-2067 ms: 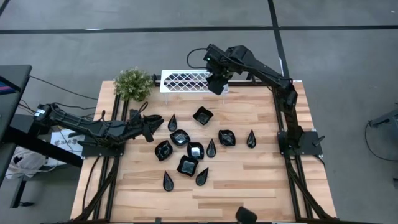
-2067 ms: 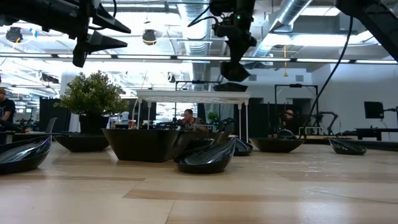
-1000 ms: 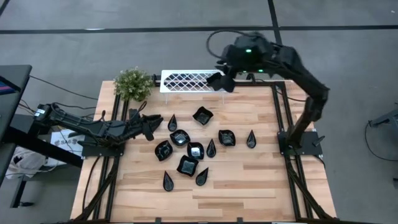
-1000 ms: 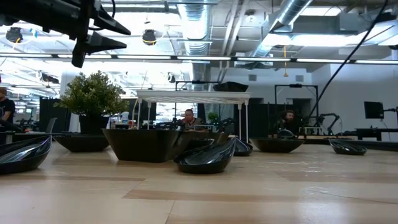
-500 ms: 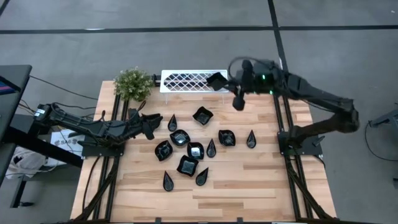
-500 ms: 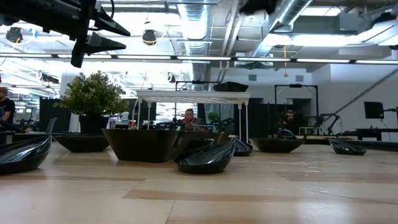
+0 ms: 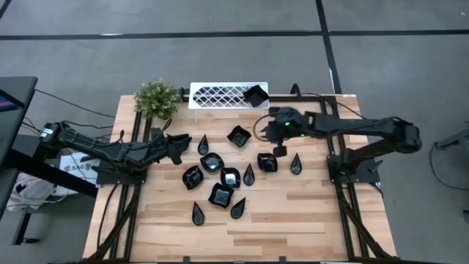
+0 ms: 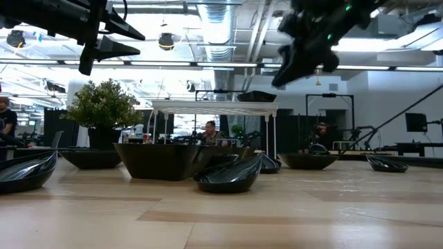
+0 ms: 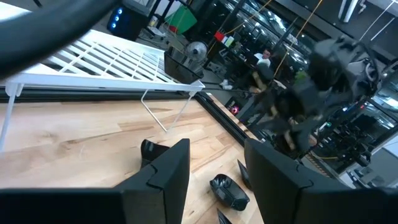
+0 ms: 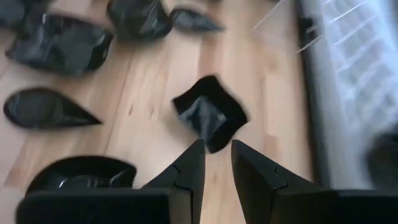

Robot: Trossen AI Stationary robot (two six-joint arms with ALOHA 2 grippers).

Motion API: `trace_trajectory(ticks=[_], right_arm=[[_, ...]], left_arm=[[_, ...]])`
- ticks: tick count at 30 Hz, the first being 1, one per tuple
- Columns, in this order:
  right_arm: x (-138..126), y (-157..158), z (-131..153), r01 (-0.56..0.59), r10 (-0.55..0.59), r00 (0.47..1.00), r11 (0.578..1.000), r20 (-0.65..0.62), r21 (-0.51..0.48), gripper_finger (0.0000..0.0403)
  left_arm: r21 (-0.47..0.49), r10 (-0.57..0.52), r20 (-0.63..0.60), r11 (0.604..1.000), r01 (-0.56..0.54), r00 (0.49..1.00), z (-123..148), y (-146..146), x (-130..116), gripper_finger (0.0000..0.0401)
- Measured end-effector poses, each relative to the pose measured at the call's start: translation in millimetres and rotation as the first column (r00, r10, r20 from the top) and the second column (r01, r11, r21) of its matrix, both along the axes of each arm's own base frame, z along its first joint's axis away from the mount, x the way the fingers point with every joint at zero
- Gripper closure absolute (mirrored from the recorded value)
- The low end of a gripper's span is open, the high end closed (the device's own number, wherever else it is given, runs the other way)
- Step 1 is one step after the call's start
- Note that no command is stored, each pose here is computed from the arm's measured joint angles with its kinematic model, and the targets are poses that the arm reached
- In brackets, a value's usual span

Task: Pick & Place Mini shaped plates
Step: Stack the top right distorted square plate on the top of the distorted square plates on the shelf

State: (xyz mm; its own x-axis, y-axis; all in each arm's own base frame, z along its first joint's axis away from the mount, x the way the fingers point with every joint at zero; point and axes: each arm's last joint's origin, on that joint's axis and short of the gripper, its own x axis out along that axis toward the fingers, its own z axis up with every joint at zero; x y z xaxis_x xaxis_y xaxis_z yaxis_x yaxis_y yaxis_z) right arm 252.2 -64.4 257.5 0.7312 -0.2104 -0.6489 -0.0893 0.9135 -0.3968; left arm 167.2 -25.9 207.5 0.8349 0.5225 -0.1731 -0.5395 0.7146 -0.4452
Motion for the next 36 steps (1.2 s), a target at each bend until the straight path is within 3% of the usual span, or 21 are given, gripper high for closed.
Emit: trace_trajectory(ticks=[14, 25, 36], right_arm=[[71, -1, -33, -0.072, 0.071, 0.989, 0.997, -0.130, 0.000, 0.0330], [93, -5, -62, -0.175, 0.136, 0.946, 0.978, -0.296, -0.111, 0.0330], [100, 8, -71, -0.318, 0.211, 0.900, 0.916, -0.380, -0.245, 0.0330]], left_arm=[[0.000, 0.000, 0.000, 1.000, 0.000, 1.000, 0, 0, 0, 0.0246], [-0.001, 0.000, -0.004, 1.000, 0.000, 1.000, -1, 0, 0, 0.0246], [0.002, 0.000, -0.007, 1.000, 0.000, 1.000, -1, 0, 1, 0.0246]])
